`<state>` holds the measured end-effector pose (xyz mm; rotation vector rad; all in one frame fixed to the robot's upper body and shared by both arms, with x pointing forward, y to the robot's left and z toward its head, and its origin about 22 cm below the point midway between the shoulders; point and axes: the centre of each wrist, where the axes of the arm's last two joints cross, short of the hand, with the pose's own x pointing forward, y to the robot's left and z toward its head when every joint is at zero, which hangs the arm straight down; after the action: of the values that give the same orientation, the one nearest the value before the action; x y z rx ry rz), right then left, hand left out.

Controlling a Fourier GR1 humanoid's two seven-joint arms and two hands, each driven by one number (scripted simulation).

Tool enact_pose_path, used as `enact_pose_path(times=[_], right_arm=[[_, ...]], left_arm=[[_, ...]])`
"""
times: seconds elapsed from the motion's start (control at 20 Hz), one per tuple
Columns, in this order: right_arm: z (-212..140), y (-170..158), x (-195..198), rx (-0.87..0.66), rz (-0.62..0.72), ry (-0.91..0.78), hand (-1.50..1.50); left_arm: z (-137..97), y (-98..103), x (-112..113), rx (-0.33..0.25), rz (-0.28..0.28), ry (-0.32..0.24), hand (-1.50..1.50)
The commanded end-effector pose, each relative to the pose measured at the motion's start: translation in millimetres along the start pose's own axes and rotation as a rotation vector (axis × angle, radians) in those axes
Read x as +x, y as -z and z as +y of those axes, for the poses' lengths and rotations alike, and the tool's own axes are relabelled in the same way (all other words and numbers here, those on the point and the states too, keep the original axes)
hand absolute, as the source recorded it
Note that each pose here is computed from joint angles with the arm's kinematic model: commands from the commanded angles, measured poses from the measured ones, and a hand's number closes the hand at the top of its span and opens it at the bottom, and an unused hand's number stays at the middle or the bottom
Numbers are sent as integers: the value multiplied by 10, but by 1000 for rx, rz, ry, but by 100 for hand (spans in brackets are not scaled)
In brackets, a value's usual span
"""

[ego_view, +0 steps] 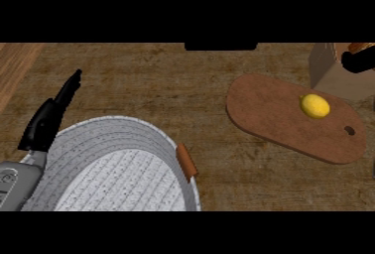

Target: Pick the croissant from the cutting board and place it in the cardboard box

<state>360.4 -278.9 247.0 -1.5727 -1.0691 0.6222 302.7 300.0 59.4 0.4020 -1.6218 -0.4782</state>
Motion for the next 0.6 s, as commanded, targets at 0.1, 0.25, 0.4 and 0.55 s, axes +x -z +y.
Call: enact_pose_path(times=[0.1, 0.25, 0.4, 0.55], right_arm=[[212, 307, -450, 52, 89, -36, 150], [317, 422, -665, 124, 95, -47, 150], [601, 469, -794, 331, 151, 27, 150], [699, 553, -980, 441, 142, 109, -150]], left_arm=[[-486, -313, -331, -79, 121, -93, 0], [-388, -195, -283, -60, 129, -67, 0], [-544, -211, -267, -68, 123, -83, 0], [-338, -163, -277, -62, 140, -68, 0]])
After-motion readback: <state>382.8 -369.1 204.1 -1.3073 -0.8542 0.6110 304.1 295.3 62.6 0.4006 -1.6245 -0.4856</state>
